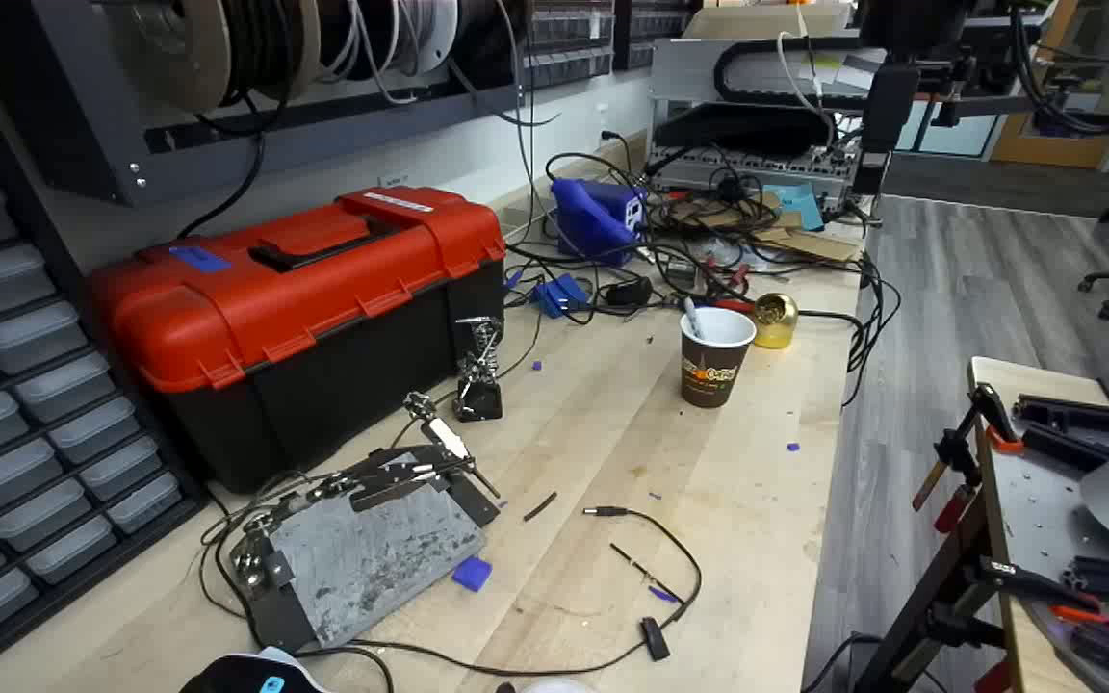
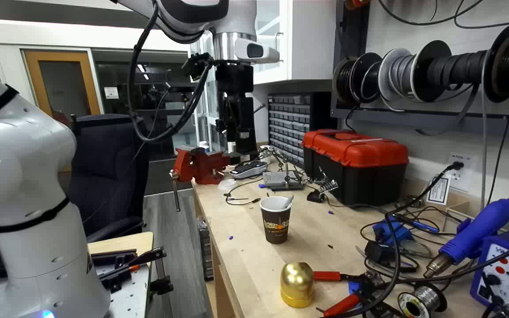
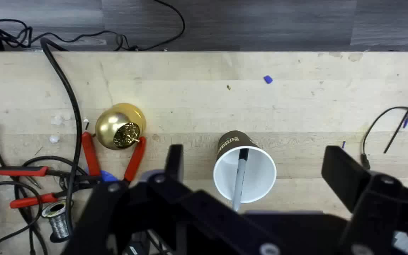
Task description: Take the marker out of the cup and put it on the table
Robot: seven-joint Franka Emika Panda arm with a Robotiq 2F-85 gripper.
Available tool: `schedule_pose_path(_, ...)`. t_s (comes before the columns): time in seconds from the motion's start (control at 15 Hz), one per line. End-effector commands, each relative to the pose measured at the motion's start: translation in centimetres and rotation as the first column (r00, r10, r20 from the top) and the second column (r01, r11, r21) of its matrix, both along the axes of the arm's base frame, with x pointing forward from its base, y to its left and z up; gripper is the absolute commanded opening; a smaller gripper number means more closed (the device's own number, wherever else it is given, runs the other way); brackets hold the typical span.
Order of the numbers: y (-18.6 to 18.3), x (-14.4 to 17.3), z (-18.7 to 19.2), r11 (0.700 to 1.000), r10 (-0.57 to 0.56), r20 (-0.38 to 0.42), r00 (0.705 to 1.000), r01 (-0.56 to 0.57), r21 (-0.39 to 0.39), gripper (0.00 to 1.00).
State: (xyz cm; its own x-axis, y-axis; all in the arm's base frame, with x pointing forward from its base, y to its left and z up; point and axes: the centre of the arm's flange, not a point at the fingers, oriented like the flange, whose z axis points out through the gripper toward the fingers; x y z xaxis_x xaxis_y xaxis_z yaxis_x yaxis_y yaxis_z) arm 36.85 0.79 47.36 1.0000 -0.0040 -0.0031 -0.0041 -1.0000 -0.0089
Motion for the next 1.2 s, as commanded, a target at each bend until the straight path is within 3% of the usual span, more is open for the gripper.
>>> schedule_pose_path(0.0, 0.0, 0.0, 0.0, 1.000, 0.000, 0.000, 1.000, 0.000, 0.000, 1.00)
schedule_pose_path(0.67, -0.2, 0.2, 0.2, 1.000, 0.006, 0.006, 1.000, -0.006, -0.003, 1.00)
schedule_pose_path(1.13, -0.3, 3.1, 3.3, 1.000, 0.024, 0.061, 0.998, -0.023, -0.018, 1.00)
